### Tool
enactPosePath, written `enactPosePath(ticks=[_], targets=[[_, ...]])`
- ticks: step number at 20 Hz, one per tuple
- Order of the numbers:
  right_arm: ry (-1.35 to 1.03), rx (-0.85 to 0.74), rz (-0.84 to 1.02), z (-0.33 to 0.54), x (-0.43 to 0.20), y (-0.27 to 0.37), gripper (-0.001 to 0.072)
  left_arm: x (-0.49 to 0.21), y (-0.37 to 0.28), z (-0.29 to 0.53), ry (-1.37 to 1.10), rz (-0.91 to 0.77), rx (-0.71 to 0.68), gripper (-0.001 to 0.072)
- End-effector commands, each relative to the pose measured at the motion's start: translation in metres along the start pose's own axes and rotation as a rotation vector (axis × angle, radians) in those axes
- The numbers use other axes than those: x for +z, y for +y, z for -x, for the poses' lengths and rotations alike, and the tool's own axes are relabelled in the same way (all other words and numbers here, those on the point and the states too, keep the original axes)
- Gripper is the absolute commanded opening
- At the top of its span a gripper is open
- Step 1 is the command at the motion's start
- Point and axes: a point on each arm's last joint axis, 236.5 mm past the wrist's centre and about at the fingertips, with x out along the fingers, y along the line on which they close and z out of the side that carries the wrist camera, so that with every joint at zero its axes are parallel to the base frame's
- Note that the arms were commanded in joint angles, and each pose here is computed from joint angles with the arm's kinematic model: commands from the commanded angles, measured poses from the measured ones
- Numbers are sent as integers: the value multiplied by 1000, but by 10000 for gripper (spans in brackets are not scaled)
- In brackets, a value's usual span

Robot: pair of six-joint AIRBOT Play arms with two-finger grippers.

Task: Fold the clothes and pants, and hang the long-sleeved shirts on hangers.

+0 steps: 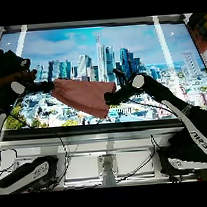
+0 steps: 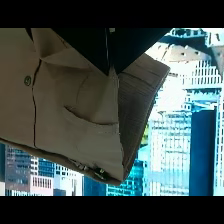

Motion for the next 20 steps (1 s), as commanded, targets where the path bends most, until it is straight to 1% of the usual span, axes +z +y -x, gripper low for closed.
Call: enactPosePath(ticks=[1,5,6,7,8,9,10,11,12,14,16,20], targets=[[13,17,15,-4,-9,13,6,11,12,3,-33,-7,30,11],[30,5,79,-26,-26,27,8,10,26,4,-26,-49,78,13],[48,-1,84,-32,-34,26,42,8,27,4,-19,-54,81,13],[65,-8,79,-36,-40,25,169,6,27,4,-12,-54,79,30],[79,-19,71,-39,-45,21,365,5,26,4,-4,-54,78,108],[94,-26,73,-39,-48,19,403,2,27,4,5,-56,79,235],[97,-32,80,-38,-49,18,402,0,29,4,16,-70,89,363],[88,-48,96,-37,-47,14,400,-2,32,5,24,-84,100,421],[72,-69,117,-35,-43,10,401,-4,34,5,36,-98,110,444],[23,-122,161,-33,-31,-1,402,-7,41,6,53,-131,138,444],[-43,-168,137,-25,-12,-16,403,-7,41,6,53,-130,137,444],[-180,-184,98,-8,30,-38,404,-7,40,6,53,-131,136,443]])
